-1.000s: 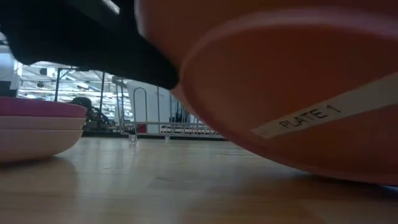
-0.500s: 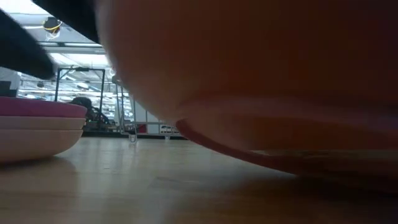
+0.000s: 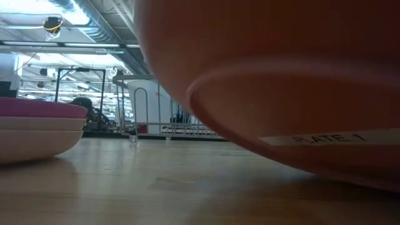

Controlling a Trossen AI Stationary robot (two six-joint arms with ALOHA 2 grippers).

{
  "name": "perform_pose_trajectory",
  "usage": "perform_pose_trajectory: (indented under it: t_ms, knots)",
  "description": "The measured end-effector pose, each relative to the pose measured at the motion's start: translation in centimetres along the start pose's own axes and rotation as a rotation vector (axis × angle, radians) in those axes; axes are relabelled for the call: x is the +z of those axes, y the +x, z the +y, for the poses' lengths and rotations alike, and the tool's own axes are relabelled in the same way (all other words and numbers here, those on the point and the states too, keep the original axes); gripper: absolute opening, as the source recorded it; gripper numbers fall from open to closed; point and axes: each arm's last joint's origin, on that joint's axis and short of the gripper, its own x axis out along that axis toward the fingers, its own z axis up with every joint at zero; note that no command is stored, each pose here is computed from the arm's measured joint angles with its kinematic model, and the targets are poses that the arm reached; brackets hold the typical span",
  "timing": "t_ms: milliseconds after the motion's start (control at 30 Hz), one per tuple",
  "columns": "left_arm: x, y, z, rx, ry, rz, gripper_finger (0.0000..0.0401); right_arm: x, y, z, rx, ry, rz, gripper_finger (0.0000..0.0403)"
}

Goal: Sort dishes
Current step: Put the light red plate into the dish rack

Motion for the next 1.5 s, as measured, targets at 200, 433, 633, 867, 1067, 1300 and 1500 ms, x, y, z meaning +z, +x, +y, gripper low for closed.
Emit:
perform_pose_trajectory:
  t_ms: [200, 433, 633, 867, 1067, 1300, 1500]
  knots:
    - [0.8, 0.8, 1.2, 0.08, 0.044, -0.047, 0.0139, 0.0, 0.0, 0.0, -0.002, 0.0, -0.002, 0.0085]
    - [0.7, 1.2, 1.4, 0.035, 0.214, -0.034, 0.0139, 0.0, 0.0, 0.0, -0.002, -0.001, -0.003, 0.0085]
    - [0.7, 1.2, 1.3, -0.031, 0.237, -0.044, 0.0139, 0.0, 0.0, 0.0, -0.001, -0.001, -0.004, 0.0085]
    - [0.6, 2.0, 2.1, -0.081, 0.23, -0.039, 0.0139, 0.0, 0.0, 0.0, -0.001, -0.001, -0.005, 0.0085]
    - [0.3, 3.1, 3.0, -0.202, 0.242, -0.027, 0.0139, 0.1, 0.0, 0.1, 0.005, -0.001, -0.014, 0.0085]
    - [0.1, 4.0, 4.3, -0.206, 0.219, -0.014, 0.0139, 0.4, 0.0, 0.3, 0.027, -0.002, -0.05, 0.0085]
    - [0.0, 4.5, 4.9, -0.204, 0.157, -0.002, 0.0139, 0.5, 0.0, 0.3, 0.028, -0.002, -0.053, 0.0085]
